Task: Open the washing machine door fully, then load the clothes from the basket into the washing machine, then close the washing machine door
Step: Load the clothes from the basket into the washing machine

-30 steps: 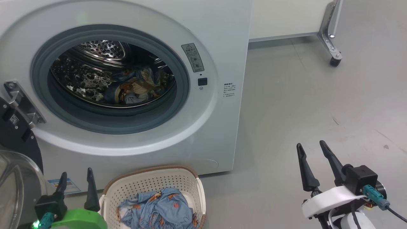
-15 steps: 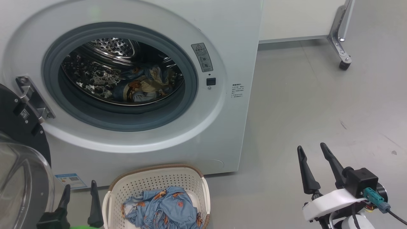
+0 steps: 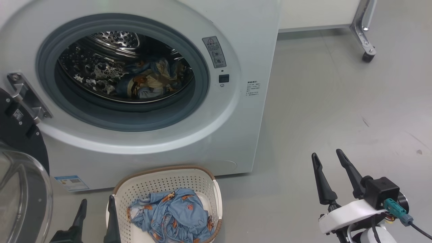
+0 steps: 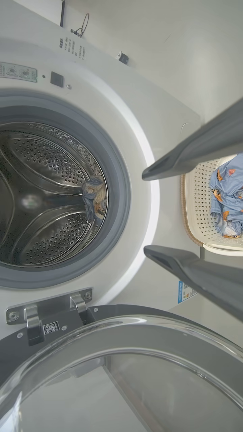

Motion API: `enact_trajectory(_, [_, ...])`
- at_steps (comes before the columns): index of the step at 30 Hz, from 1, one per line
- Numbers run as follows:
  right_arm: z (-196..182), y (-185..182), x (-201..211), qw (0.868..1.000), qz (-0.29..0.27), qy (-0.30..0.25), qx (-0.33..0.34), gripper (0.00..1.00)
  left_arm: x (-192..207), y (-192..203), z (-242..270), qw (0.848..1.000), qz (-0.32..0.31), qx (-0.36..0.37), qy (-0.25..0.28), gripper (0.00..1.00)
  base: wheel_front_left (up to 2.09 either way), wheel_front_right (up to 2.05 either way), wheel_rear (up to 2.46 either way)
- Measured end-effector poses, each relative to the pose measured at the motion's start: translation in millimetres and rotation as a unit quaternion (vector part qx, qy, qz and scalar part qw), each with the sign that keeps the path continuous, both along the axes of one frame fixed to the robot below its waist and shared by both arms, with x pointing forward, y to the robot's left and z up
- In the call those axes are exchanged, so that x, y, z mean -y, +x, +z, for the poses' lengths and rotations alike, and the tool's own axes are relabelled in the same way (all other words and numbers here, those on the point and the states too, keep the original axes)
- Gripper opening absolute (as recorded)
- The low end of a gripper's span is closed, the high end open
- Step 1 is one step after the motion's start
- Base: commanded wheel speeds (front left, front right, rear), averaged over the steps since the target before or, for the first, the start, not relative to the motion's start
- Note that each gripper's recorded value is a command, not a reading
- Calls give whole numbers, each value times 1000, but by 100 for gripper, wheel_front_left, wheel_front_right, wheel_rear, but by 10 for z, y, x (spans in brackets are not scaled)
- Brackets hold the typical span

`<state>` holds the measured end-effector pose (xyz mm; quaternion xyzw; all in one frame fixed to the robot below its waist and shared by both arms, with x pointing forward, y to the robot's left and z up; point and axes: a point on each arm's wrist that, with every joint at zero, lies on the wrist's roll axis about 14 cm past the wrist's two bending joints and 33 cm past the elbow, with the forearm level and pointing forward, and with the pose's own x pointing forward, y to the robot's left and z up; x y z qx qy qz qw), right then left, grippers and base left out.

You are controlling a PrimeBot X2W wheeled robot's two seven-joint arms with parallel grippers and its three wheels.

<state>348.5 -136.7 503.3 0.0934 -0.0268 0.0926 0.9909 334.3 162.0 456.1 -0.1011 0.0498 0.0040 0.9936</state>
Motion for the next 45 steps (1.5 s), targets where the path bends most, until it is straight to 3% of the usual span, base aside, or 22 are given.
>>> enact_trajectory(6, [-152, 76, -20, 1000, 2, 2, -24, 100, 187, 15, -320, 996, -24, -71, -41, 100, 0, 0, 0])
enact_trajectory(15, [-367, 248, 3, 998, -2, 1, -55, 100, 392, 108, -803, 981, -64, -175, -48, 100, 0, 0, 0])
enact_trajectory(31, [-730, 617, 85, 995, -13, -5, -95, 100, 735, 472, -1613, 935, -130, -326, -53, 100, 0, 0, 0])
enact_trajectory(38, [-920, 776, 158, 994, -21, -15, -111, 100, 667, 559, -2038, 909, -135, -391, -39, 100, 0, 0, 0])
enact_trajectory(45, [-1132, 915, 250, 991, -30, -25, -127, 100, 687, 777, -2358, 896, -139, -420, -38, 100, 0, 0, 0])
